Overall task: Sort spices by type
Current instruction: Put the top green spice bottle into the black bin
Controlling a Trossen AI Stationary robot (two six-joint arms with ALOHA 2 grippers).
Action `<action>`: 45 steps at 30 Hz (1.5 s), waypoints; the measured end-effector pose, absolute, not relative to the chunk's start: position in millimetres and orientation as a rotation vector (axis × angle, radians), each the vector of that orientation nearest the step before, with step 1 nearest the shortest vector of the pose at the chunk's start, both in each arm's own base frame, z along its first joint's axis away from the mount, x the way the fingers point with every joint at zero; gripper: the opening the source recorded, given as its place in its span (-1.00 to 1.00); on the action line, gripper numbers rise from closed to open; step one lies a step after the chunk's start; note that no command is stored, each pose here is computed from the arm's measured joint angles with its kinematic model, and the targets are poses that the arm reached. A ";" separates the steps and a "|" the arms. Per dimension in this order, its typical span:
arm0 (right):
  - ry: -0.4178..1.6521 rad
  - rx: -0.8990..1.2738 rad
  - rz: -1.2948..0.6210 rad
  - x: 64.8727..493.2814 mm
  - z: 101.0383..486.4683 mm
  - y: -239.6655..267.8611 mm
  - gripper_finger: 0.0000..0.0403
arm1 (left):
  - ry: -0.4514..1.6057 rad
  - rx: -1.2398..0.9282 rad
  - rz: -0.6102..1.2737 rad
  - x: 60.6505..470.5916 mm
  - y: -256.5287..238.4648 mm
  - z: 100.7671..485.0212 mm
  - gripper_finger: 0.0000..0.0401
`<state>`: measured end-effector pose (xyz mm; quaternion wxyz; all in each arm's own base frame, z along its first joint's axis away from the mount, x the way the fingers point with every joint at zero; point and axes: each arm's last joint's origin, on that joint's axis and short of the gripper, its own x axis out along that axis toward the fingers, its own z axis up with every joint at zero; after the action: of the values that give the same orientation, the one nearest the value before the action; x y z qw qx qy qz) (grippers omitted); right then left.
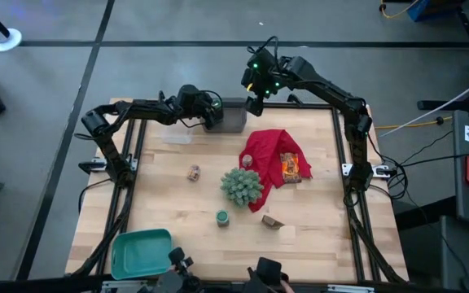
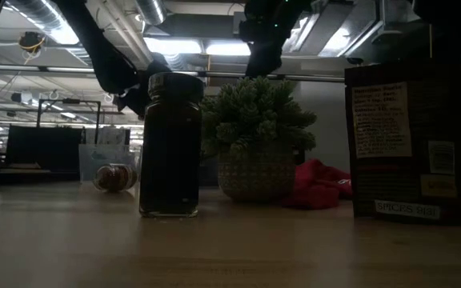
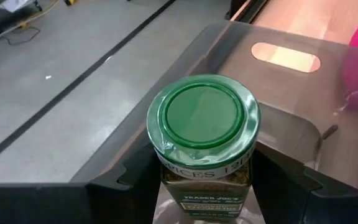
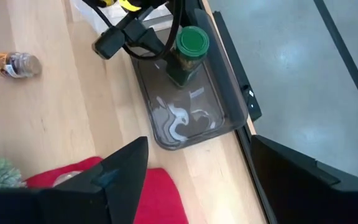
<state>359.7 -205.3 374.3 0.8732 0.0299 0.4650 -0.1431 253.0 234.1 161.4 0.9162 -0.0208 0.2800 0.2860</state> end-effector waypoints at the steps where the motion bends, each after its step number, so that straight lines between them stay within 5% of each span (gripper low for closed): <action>1: 0.975 0.063 -0.300 359.0 375.0 -205.1 0.39 | 0.577 -0.041 0.588 253.0 234.1 161.4 0.00; 30: 1.052 0.090 -0.292 352.6 372.2 -201.7 0.39 | 0.613 0.016 0.632 254.9 231.5 161.3 0.00; 45: 1.062 0.094 -0.289 351.9 371.7 -201.0 0.39 | 0.591 -0.011 0.645 257.6 227.5 165.3 0.35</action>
<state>351.9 -201.0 371.7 0.8513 0.0445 0.5044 -0.1373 257.6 227.5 165.3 0.9058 -0.0056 0.2862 0.3123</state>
